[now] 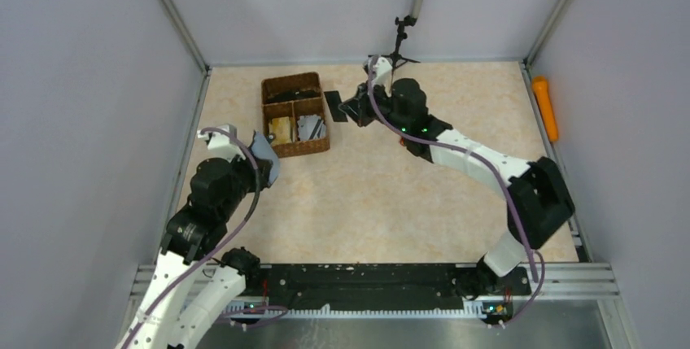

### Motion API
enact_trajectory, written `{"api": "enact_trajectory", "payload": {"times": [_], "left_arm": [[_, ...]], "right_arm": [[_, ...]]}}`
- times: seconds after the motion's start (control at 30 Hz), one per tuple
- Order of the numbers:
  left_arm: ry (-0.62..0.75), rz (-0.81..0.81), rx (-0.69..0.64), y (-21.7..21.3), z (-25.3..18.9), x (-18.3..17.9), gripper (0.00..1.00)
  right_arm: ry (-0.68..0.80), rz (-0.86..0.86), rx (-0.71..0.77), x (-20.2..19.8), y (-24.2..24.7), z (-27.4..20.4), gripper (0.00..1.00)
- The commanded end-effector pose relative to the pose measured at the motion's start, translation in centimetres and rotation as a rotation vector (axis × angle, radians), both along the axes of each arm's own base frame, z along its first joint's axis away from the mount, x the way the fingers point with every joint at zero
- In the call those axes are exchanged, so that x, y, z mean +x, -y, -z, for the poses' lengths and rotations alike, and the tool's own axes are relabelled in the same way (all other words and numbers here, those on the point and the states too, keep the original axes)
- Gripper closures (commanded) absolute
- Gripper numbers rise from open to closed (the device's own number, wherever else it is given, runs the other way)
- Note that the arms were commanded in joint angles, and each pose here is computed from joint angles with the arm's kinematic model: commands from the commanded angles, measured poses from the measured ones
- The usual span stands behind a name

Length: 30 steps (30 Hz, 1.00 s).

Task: Take the credit cards out of the card holder
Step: Place the credit card in the storage box.

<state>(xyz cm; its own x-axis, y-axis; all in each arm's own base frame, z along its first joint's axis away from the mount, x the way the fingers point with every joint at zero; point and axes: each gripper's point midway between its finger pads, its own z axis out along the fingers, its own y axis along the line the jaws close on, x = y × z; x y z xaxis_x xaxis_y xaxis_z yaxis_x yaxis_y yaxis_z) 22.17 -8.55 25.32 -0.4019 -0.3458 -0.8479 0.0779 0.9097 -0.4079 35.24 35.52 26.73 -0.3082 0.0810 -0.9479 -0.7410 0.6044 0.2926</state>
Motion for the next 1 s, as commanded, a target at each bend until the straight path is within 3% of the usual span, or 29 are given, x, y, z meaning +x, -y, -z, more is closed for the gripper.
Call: {"api": "enact_trajectory", "payload": {"times": [0.0,0.2,0.6,0.8,0.97], "left_arm": [[0.013,-0.087,0.063,-2.0,-0.2,0.3,1.0],[-0.007,-0.078,0.078,-2.0,0.7,0.2,1.0],[0.02,-0.028,0.09,-1.3,0.6,0.4,1.0],[0.04,-0.016,0.1,-1.3,0.2,0.3,1.0],[0.032,-0.013,0.107,-1.3,0.5,0.4,1.0]], "right_arm": [[0.172,-0.021,0.033,4.0,-4.2,-2.7,1.0],[0.238,0.02,0.021,10.2,-8.5,-0.7,1.0],[0.608,0.038,-0.146,17.6,-12.9,4.5,1.0],[0.822,0.053,-0.281,20.0,-14.4,6.2,1.0],[0.902,0.054,-0.326,20.5,-15.6,7.5,1.0]]}}
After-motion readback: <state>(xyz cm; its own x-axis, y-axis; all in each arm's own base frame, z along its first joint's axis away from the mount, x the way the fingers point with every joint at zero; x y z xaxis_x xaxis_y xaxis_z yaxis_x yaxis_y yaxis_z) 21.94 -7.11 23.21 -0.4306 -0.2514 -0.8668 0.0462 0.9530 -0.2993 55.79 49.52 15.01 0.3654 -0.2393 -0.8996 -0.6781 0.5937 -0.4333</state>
